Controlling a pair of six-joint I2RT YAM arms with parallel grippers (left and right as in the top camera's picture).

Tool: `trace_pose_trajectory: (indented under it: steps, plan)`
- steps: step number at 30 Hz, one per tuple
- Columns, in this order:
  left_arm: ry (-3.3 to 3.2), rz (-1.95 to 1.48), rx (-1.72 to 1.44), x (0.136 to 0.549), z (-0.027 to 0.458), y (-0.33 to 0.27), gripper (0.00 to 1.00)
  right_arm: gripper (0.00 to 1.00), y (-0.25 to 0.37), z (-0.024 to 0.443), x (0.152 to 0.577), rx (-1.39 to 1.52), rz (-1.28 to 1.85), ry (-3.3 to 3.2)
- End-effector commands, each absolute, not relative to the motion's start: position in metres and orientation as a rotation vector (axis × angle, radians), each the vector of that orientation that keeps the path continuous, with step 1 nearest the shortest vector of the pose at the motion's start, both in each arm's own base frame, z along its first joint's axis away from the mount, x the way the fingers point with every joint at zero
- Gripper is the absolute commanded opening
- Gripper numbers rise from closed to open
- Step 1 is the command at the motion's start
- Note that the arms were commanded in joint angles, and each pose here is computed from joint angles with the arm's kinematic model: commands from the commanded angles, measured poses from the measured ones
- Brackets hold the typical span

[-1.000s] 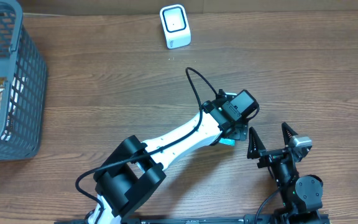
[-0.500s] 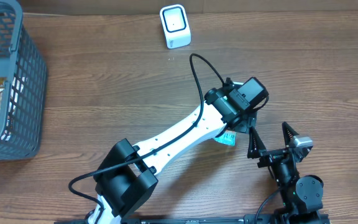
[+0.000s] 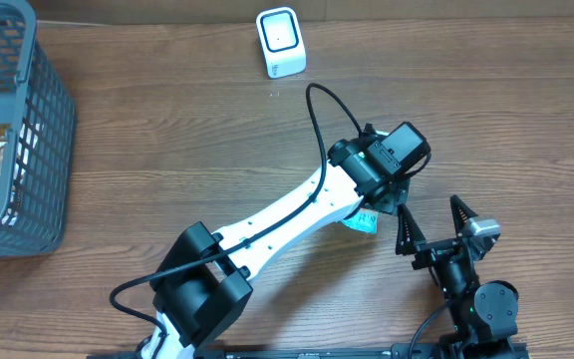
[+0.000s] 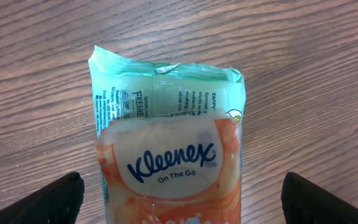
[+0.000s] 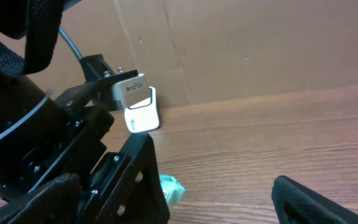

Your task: Scan the item barcode

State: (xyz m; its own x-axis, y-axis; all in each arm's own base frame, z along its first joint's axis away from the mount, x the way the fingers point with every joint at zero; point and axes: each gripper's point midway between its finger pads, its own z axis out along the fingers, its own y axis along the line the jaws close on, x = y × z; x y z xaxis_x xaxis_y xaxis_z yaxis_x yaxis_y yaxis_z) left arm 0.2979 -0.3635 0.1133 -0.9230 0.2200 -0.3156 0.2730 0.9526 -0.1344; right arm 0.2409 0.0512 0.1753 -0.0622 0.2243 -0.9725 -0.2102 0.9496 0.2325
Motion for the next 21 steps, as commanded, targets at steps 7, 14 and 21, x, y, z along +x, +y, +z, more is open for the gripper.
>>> trace_pose_trajectory:
  steps: [7, 14, 21]
  plan:
    - [2.79, -0.267, 0.359, 0.315, 0.122, -0.357, 0.93, 1.0, 0.047, 0.169, 0.242, 0.022, 0.332, 1.605]
    - [2.81, -0.276, 0.39, 0.314, 0.121, -0.353, 1.0, 1.0, 0.047, 0.169, 0.242, 0.022, 0.332, 1.605]
    - [2.819, -0.264, 0.398, 0.313, 0.12, -0.351, 0.74, 1.0, 0.047, 0.169, 0.242, 0.022, 0.332, 1.605]
